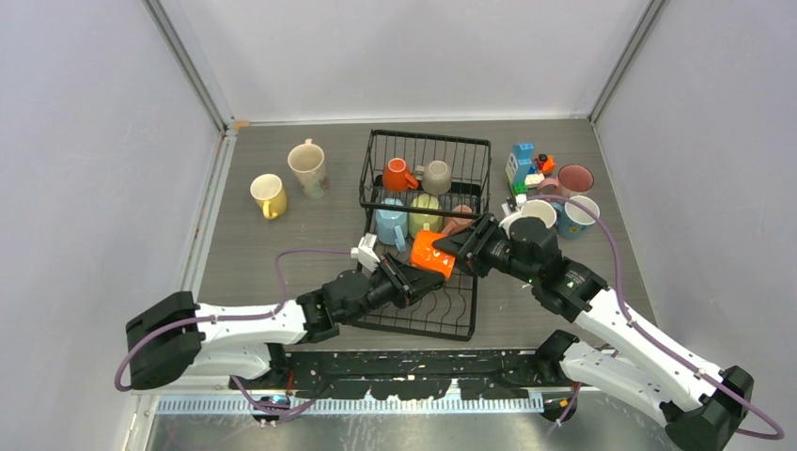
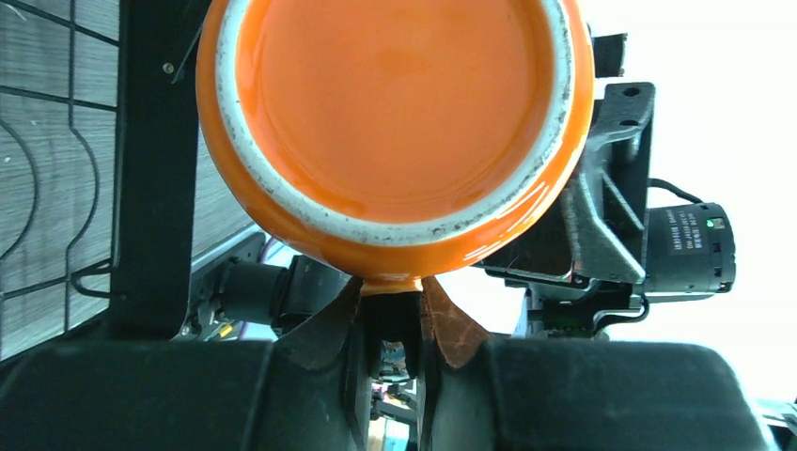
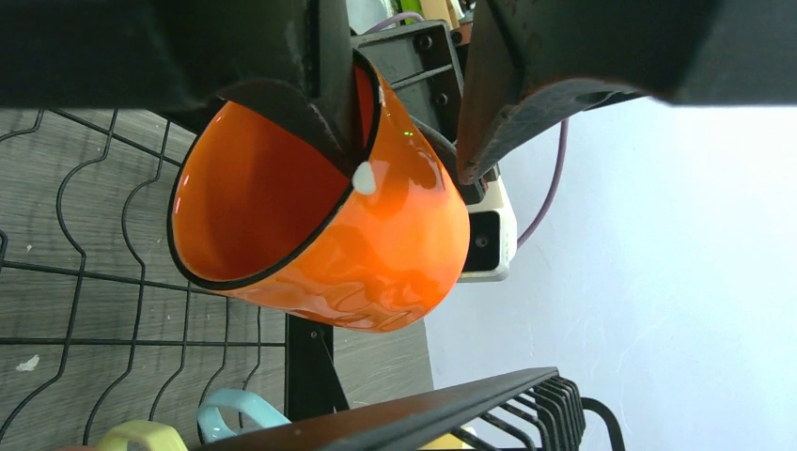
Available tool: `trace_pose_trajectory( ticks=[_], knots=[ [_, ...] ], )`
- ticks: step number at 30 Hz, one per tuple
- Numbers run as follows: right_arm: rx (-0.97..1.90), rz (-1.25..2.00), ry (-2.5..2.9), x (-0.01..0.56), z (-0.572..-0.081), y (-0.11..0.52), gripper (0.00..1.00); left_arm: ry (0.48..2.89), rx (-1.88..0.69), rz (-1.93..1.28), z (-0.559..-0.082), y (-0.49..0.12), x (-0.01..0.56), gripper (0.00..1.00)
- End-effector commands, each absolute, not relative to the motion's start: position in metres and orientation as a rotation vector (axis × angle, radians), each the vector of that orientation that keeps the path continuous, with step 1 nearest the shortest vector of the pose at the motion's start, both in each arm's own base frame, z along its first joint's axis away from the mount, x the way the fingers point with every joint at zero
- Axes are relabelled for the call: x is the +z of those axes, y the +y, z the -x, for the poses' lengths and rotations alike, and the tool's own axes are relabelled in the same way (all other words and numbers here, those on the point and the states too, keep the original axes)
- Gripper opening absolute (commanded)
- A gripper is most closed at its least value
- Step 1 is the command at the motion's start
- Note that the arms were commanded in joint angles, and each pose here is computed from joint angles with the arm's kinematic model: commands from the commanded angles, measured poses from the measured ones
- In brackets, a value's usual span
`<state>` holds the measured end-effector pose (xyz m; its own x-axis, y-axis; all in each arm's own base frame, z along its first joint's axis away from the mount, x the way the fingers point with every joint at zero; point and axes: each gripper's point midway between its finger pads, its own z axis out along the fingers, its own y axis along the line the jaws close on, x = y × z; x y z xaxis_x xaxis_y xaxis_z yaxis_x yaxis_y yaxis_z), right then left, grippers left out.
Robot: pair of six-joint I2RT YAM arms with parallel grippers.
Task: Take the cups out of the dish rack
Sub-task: Unload the cup from the dish rack, then place the cup at the center of the board.
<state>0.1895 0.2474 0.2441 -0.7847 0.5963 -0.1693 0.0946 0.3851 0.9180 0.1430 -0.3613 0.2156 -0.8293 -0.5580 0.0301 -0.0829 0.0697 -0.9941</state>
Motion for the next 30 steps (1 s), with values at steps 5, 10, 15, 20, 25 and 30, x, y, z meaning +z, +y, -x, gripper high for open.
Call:
trace_pose_trajectory(
  ticks=[5, 10, 15, 20, 25, 30],
  knots=[
    [1.514, -0.614, 2.079, 0.267, -0.193, 0.257, 0.38, 1.768, -2.121, 0.647, -0.139, -0.365, 0.269, 0.0],
    [1.535, -0.626, 2.067, 0.268, -0.196, 0.261, 0.19, 1.742, -2.196, 0.645, -0.135, -0.367, 0.272, 0.0],
    [1.512, -0.634, 2.056, 0.269, -0.201, 0.261, 0.01, 1.729, -2.243, 0.696, -0.135, -0.365, 0.262, 0.1],
    [1.471, -0.634, 2.038, 0.272, -0.203, 0.255, 0.01, 1.748, -2.248, 0.693, -0.132, -0.365, 0.256, 0.5],
    [1.409, -0.638, 2.029, 0.277, -0.203, 0.244, 0.01, 1.786, -2.195, 0.687, -0.131, -0.361, 0.246, 0.73],
    [1.259, -0.654, 2.069, 0.275, -0.2, 0.224, 0.01, 1.872, -2.087, 0.617, -0.124, -0.353, 0.232, 0.81]
  ],
)
